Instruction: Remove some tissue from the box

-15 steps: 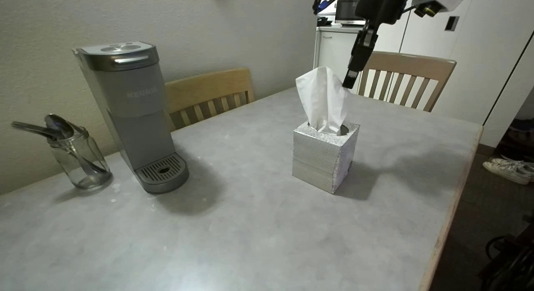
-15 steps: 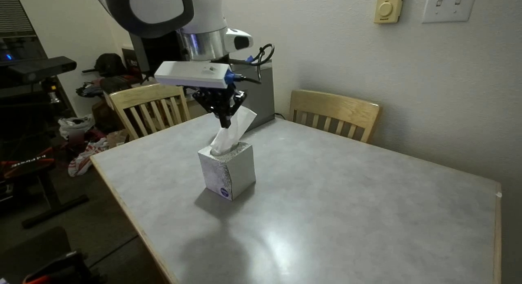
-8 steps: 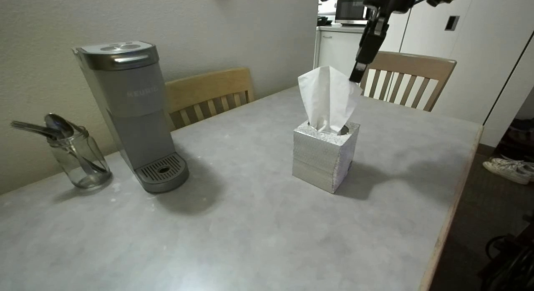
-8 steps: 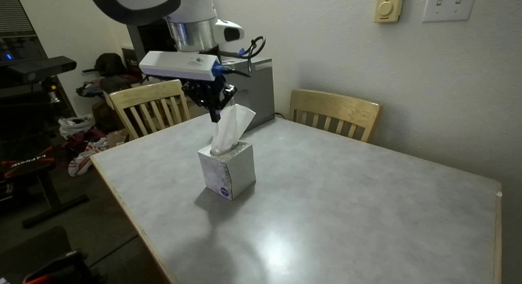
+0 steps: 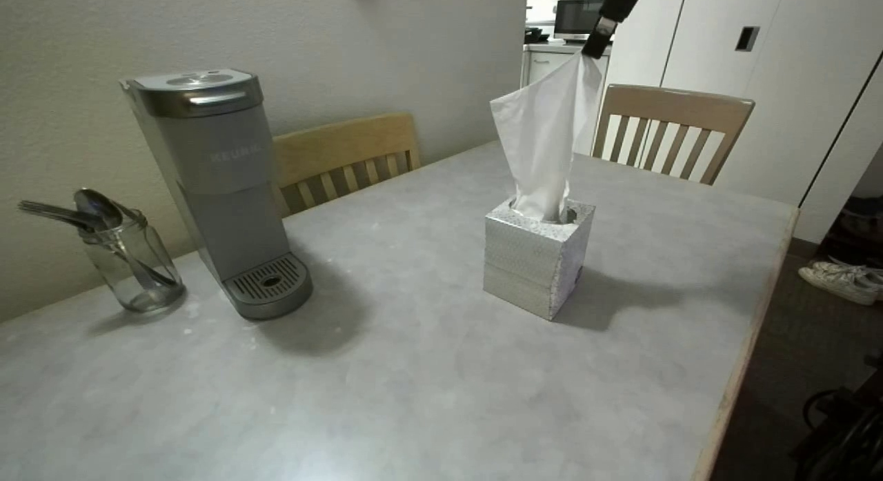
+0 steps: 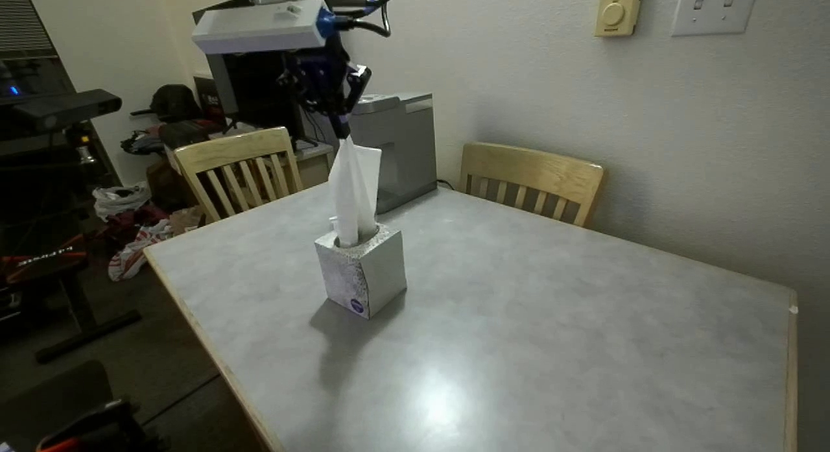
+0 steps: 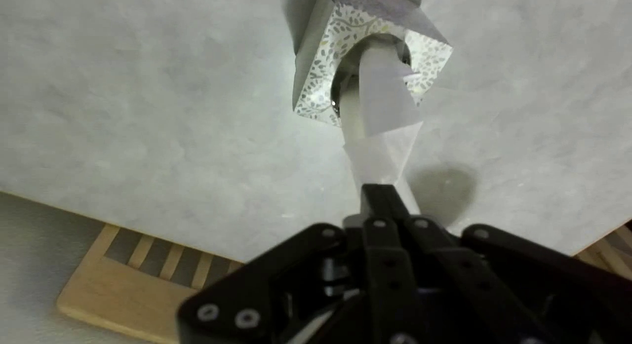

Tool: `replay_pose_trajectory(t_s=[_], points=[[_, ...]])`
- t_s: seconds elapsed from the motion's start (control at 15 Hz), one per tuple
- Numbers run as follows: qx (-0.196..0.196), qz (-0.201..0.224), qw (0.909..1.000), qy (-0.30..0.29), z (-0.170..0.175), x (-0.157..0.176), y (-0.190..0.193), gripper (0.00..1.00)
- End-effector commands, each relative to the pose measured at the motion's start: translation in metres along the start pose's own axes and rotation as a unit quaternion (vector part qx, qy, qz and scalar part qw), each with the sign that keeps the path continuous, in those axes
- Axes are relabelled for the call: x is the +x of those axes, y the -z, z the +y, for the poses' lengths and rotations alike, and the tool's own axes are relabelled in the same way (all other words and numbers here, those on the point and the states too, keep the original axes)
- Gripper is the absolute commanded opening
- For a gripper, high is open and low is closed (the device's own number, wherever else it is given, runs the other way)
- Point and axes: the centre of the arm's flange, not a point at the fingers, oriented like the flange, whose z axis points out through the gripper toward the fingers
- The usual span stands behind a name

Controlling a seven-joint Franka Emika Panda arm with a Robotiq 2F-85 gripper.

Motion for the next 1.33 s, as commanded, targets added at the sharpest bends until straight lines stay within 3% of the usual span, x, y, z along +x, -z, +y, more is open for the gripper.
replay_pose_trajectory(t_s=[0.0, 0.33, 0.6, 0.93, 1.27], points=[[-0.03, 0.022, 0.9993, 0.007, 0.007, 0.003, 0.036, 0.0], [-0.085, 0.06, 0.9943, 0.023, 0.022, 0.014, 0.091, 0.0], [-0.136, 0.064, 0.9884, 0.023, 0.049, 0.006, 0.122, 0.0], [-0.169, 0.052, 0.9842, -0.009, 0.099, -0.04, 0.138, 0.0], [-0.156, 0.042, 0.986, -0.04, 0.151, -0.106, 0.124, 0.0]])
